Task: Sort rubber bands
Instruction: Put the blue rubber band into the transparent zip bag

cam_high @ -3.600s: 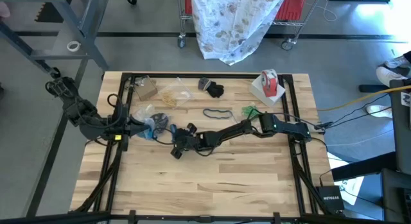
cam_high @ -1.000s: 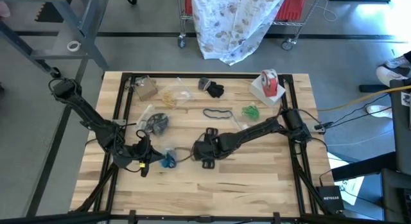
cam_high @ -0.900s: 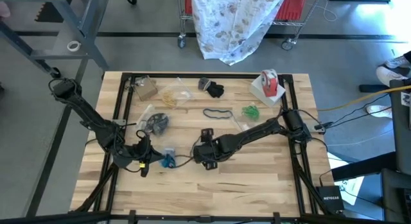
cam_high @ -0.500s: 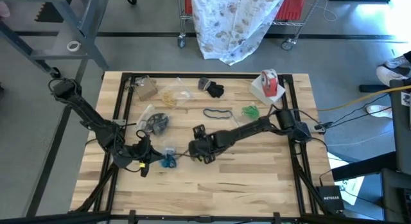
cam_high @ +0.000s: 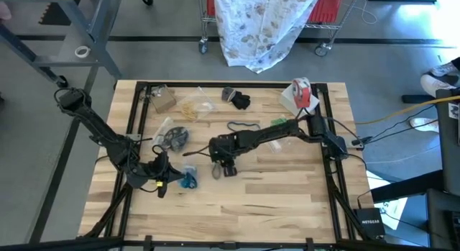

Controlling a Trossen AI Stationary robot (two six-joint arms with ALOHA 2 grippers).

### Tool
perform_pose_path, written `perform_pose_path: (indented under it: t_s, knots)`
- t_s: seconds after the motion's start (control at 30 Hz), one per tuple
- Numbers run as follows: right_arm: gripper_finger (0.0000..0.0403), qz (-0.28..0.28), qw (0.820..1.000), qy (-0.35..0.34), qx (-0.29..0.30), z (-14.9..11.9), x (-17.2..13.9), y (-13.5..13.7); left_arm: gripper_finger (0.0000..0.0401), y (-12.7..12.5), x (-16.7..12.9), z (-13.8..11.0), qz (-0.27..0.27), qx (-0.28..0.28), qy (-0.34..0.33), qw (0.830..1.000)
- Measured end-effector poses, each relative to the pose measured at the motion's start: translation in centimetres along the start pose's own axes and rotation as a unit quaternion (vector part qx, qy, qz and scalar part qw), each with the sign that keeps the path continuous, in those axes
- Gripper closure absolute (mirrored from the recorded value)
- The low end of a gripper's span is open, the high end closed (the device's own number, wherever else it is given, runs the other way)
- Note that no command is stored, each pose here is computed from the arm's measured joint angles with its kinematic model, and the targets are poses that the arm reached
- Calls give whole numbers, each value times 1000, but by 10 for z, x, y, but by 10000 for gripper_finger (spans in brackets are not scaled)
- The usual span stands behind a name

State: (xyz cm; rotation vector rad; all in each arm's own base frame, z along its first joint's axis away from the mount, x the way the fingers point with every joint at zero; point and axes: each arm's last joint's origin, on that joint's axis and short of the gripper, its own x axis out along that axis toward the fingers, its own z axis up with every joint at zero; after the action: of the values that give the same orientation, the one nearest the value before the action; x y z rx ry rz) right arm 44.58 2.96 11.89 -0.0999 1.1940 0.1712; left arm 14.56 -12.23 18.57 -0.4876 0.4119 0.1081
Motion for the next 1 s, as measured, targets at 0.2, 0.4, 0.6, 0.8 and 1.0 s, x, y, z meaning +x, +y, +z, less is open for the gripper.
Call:
perform_pose_path:
  t_s: [0.2, 0.4, 0.6, 0.8, 1.0]
  knots:
    - [385, -10, 998, 11, 64, 0, 1, 24, 401, 0, 0, 0, 2, -8, 1, 1000]
    - [397, -36, 995, 0, 95, 2, -16, 65, 401, 3, 2, -2, 7, -40, 1, 999]
    - [400, -23, 980, -120, 157, 23, -50, 101, 401, 7, 11, -13, 47, -76, -9, 996]
    - [401, -16, 941, -228, 248, 38, -58, 123, 401, 6, 20, -21, 66, -91, -29, 993]
    - [401, -34, 907, -277, 315, 44, -53, 122, 401, 3, 22, -22, 60, -90, -32, 994]
